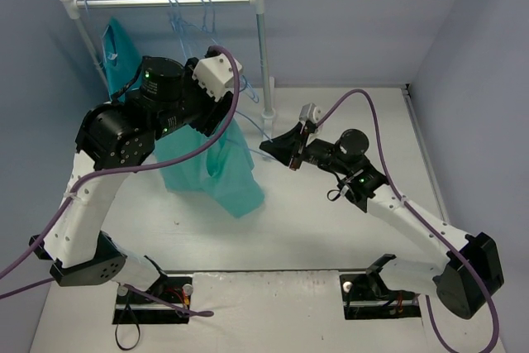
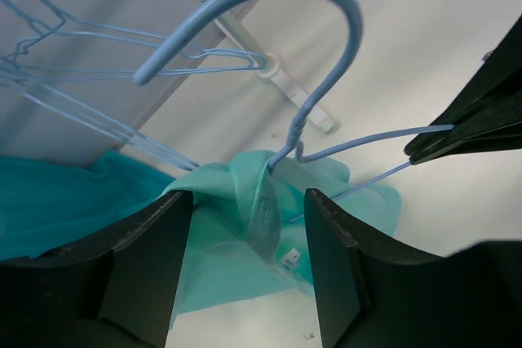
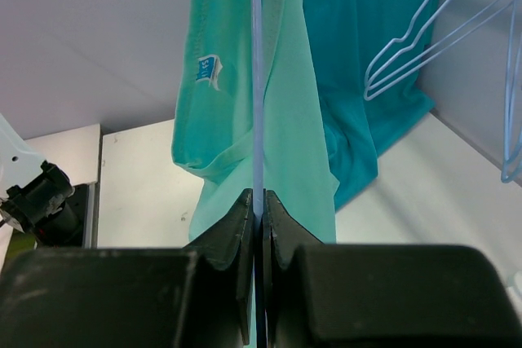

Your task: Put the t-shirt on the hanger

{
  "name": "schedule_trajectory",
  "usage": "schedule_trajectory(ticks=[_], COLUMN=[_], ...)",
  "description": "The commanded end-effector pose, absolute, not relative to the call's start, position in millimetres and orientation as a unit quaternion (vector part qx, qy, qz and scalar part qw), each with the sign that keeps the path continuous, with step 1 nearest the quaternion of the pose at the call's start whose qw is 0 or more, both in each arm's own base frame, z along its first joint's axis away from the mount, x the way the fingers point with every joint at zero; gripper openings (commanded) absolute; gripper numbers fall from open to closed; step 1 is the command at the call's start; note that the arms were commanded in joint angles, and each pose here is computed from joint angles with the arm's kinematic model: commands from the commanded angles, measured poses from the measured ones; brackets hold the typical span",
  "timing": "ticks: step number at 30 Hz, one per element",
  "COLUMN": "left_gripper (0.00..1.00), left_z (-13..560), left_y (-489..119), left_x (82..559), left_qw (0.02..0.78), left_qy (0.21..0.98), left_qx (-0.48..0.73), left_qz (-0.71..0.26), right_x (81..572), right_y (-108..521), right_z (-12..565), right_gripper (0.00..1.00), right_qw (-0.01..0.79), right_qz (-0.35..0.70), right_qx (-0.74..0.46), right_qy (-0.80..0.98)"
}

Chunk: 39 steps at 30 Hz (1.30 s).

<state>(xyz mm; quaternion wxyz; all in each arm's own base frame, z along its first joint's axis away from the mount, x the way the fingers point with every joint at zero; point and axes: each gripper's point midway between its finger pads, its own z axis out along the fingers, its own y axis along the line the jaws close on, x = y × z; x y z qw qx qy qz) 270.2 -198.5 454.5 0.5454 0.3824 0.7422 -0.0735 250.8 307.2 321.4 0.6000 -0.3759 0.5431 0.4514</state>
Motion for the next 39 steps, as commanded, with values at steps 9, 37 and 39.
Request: schedule_trajectory(ticks=[9,37,39], left_gripper=[0.53,0.4,0.35], left_z=[500.6,406.9,398.4], left_y=[-144.3,-163.3,-165.9], left_x=[259.0,276.3,271.9], left_qw=[0.618,0.492,0.481], left_qy=[0.708,0.713,0.714], left_qx=[0.343,0.486,0.49], left_qz=[0.007,-0.118,-0.137], right_x=[249.5,227.9,226.1], right_y=[309.2,317.6,318.4], right_z=[377.3,354.1,353.3], right_gripper=[0.0,0.0,0.0], right_qw=[0.653,0.596,0.59], right_qz=[0.465,0.5,0.504], right_qx=[-0.383,-0.433,-0.439], right_qy=[0.459,0.456,0.454])
